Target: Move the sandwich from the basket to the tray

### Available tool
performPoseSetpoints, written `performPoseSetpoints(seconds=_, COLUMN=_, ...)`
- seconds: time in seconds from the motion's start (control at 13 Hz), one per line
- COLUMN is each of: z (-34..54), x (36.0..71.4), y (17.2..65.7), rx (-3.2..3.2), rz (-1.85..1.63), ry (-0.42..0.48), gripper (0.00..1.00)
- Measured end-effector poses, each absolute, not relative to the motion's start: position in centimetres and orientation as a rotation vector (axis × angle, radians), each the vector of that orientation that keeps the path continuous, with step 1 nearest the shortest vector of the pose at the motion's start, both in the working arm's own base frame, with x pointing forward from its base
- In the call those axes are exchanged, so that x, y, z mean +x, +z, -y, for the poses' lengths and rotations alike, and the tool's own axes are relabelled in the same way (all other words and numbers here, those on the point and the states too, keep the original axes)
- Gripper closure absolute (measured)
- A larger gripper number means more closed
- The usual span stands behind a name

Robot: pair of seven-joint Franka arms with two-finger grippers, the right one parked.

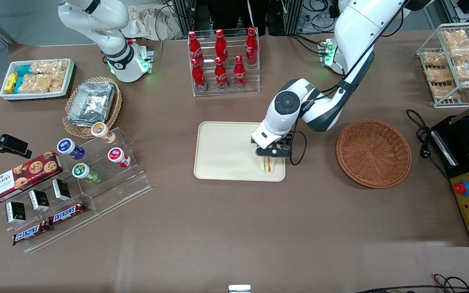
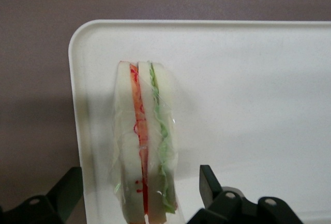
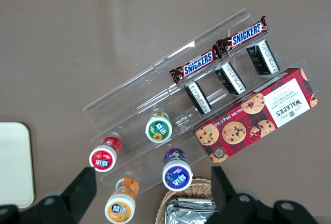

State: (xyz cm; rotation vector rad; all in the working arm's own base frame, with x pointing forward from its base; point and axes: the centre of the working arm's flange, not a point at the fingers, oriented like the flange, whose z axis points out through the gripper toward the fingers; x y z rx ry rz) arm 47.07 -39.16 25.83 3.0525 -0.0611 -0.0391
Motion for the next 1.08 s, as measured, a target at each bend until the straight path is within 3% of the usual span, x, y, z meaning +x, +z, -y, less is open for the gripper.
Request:
performPoseSetpoints(seconds=0.31, z=39.7, x=49.1, y=31.7, rx=3.021, rz=-0.132, ry=0.085, gripper=0.00)
performPoseSetpoints(seconds=0.77, z=34.4, x=52.7, y=53.9, rx=3.114, rz=-0.541, ry=0.131, gripper=0.00)
performPoseSetpoints(seconds=1.08, z=22.3, x=55.0, y=62.1, rx=3.128, rz=-0.510, ry=0.017, gripper=0.00)
